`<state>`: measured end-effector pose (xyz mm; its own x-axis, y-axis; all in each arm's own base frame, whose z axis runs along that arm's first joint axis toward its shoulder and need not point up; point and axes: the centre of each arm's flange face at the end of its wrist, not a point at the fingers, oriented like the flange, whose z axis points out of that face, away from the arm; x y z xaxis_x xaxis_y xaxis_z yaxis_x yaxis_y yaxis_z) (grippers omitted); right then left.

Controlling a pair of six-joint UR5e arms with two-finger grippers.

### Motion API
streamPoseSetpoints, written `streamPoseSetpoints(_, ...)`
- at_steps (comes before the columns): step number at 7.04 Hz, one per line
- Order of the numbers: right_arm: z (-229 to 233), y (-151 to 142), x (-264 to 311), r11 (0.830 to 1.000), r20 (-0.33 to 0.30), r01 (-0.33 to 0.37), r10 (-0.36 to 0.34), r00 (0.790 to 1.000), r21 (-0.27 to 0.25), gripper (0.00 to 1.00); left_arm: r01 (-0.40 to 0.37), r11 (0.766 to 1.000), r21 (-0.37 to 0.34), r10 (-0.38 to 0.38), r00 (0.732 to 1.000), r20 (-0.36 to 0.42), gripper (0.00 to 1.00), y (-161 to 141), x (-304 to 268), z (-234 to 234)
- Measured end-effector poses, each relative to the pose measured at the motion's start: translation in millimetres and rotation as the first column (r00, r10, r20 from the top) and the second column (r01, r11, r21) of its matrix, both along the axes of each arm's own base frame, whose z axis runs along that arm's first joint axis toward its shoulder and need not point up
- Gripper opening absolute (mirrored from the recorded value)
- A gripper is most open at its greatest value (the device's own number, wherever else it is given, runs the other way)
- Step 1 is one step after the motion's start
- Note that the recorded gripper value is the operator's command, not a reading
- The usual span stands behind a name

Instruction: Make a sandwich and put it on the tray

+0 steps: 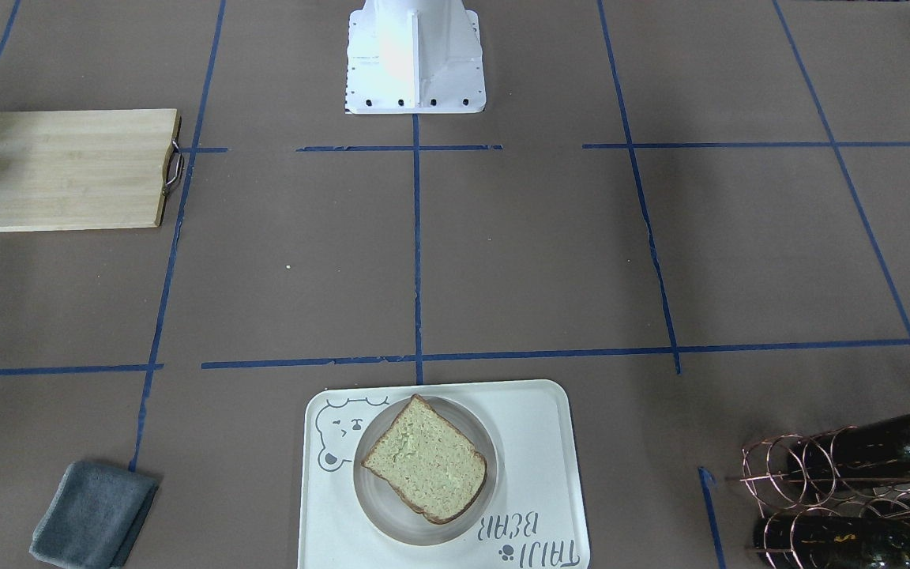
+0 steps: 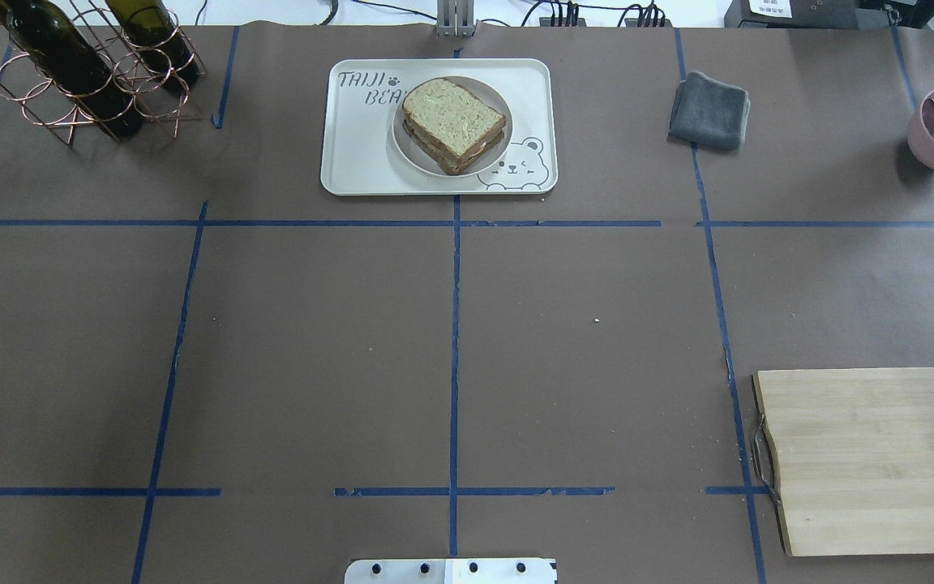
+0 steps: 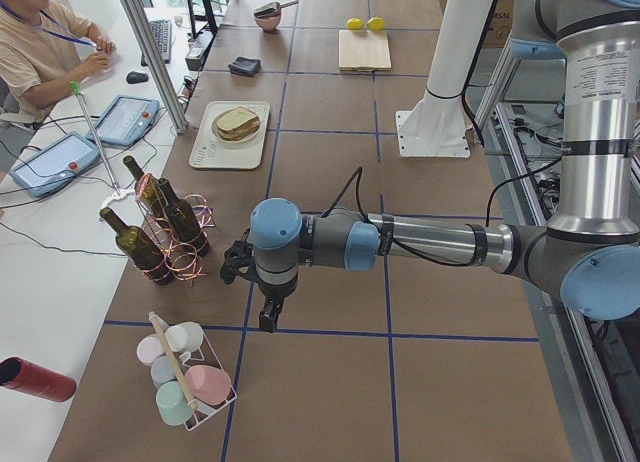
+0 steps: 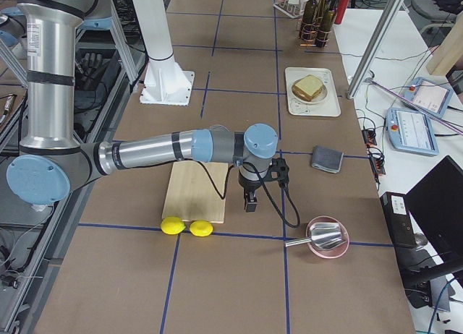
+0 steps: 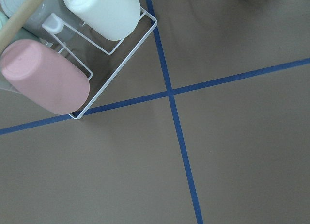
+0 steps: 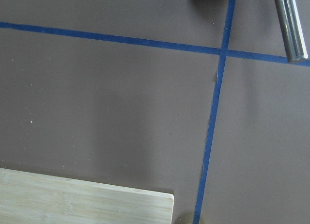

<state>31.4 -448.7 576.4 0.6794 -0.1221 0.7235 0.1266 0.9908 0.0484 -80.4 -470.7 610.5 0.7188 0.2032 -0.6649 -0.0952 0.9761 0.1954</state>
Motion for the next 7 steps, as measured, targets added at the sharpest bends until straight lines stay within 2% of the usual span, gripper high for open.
streamPoseSetpoints(2, -0.2, -0.4, 0.0, 1.0, 0.0, 0.0, 0.0, 1.0, 0.001, 1.0, -0.015, 0.993, -0.115, 0.015, 1.0, 0.0, 1.0, -10.4, 3.2, -15.6)
streamPoseSetpoints(3, 0.3, -1.3, -0.1, 1.0, 0.0, 0.0, 0.0, 1.0, 0.001, 1.0, -0.018, 0.99, -0.137, 0.019, 1.0, 0.0, 1.0, -8.3, 3.9, -17.5)
streamPoseSetpoints(7, -2.1, -4.5, -0.9, 1.0, 0.001, 0.001, -0.001, 1.0, 0.014, 1.0, -0.024, 0.988, -0.156, 0.025, 1.0, -0.001, 1.0, -1.3, 6.6, -5.6)
